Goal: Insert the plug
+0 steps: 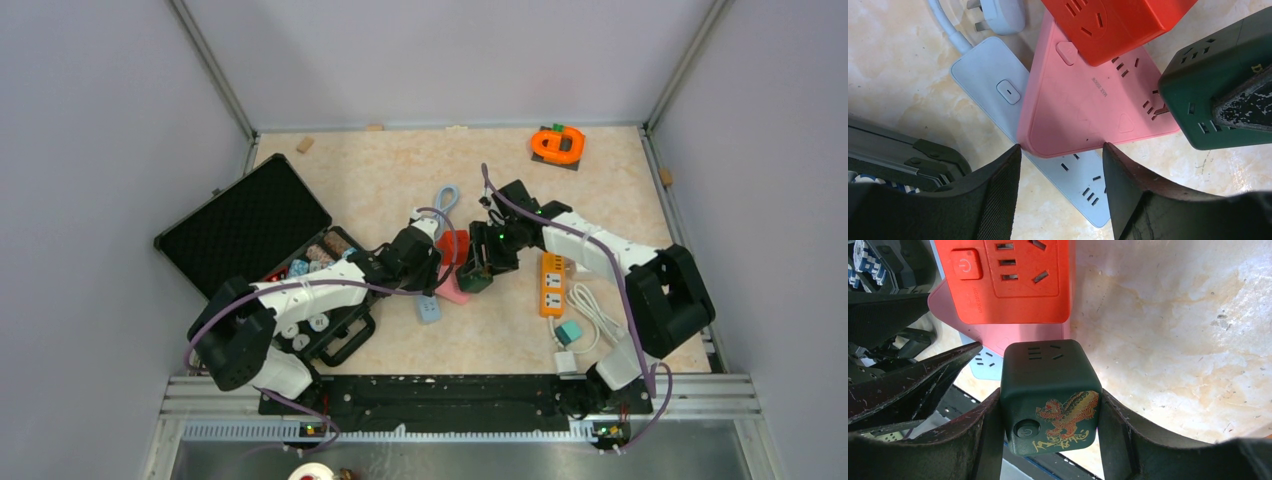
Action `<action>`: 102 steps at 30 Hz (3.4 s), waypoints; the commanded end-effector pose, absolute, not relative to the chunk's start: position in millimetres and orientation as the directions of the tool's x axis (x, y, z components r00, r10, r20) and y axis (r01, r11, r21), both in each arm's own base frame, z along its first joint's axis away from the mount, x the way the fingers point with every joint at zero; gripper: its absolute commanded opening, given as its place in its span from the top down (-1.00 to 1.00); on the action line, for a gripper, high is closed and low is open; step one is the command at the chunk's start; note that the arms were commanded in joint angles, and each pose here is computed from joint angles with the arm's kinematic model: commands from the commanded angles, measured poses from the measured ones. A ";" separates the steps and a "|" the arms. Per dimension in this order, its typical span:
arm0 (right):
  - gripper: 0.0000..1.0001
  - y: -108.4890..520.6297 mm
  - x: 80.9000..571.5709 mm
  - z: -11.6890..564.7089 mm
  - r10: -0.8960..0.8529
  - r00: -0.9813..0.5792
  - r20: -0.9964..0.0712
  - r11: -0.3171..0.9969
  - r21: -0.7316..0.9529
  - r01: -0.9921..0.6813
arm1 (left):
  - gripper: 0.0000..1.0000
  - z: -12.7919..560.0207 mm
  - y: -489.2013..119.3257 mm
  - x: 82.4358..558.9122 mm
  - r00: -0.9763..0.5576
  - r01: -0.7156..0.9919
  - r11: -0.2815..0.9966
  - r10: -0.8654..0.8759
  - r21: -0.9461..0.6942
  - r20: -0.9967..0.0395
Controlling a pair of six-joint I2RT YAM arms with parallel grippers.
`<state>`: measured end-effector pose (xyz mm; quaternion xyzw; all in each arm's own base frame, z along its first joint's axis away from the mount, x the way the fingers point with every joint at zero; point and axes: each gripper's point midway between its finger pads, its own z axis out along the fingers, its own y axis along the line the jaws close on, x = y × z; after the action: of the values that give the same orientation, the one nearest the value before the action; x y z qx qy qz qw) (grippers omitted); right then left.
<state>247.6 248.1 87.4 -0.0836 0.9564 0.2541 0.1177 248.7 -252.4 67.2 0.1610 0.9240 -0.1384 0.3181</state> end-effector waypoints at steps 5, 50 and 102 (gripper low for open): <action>1.00 252.8 252.2 68.2 -0.094 -0.964 -0.248 0.873 0.444 -0.199 | -0.09 62.9 -245.1 257.1 -0.742 0.358 0.927 0.211 -0.110 -0.636; 1.00 246.2 251.8 70.0 0.069 -0.954 -0.292 0.863 0.498 -0.090 | 0.12 74.0 -241.9 246.0 -0.735 0.364 0.918 0.179 -0.159 -0.654; 1.00 241.8 271.7 68.0 0.107 -0.949 -0.297 0.897 0.440 -0.037 | 0.17 36.3 -262.8 206.2 -0.827 0.331 0.872 0.084 -0.360 -0.555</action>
<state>265.2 247.3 84.7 0.0056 0.9522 0.2570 0.1648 209.5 -252.9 41.4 0.0950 0.9300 -0.2191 0.2796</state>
